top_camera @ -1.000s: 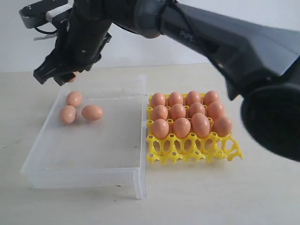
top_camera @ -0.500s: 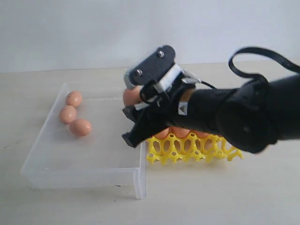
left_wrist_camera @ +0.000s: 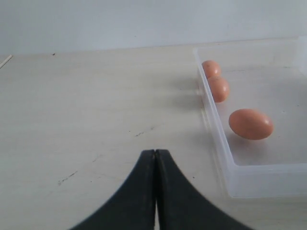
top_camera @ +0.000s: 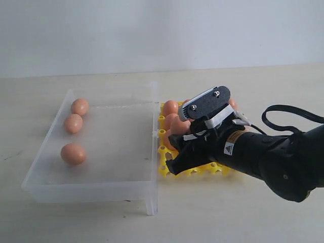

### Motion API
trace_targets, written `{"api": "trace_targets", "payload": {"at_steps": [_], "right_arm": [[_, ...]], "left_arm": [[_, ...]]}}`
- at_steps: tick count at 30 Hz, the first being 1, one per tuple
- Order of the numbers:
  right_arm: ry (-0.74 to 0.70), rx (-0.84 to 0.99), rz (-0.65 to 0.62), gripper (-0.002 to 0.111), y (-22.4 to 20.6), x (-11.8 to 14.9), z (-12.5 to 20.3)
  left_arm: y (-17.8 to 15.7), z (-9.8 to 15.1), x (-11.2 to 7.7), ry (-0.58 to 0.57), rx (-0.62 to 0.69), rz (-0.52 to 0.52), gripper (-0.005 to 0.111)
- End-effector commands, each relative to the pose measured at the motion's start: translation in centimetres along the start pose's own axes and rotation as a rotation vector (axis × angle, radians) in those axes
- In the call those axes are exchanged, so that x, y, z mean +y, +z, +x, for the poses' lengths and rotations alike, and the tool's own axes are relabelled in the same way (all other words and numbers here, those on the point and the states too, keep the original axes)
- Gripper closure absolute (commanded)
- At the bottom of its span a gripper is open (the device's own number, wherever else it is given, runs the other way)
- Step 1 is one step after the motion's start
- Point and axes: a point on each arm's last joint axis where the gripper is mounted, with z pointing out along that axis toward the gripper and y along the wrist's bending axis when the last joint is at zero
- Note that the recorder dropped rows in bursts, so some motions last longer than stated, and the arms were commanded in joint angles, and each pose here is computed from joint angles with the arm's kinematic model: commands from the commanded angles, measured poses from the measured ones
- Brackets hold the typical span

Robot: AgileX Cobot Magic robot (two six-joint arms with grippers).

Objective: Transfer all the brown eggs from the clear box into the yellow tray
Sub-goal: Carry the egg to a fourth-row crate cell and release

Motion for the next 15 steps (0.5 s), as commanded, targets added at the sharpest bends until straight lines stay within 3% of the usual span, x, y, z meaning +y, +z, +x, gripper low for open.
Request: {"api": "trace_targets", "payload": {"at_steps": [1,10,12,15], "right_arm": [[0.039,0.002,-0.003,0.108,0.5,0.0,0.7],[0.078,0.015,-0.070,0.107,1.9,0.7,0.9],[0.096,0.017,-0.079,0.104,2.0,0.8,1.0],[0.108,0.021,-0.093,0.089,2.0,0.9,1.0]], "left_arm": [[-0.1,-0.2,0.0,0.003,-0.015,0.006,0.107],[-0.1,-0.2,0.0,0.005,-0.015,0.006,0.107],[-0.1,-0.2,0.0,0.005,-0.015,0.006,0.107],[-0.1,-0.2,0.0,0.005,-0.015,0.006,0.107]]}}
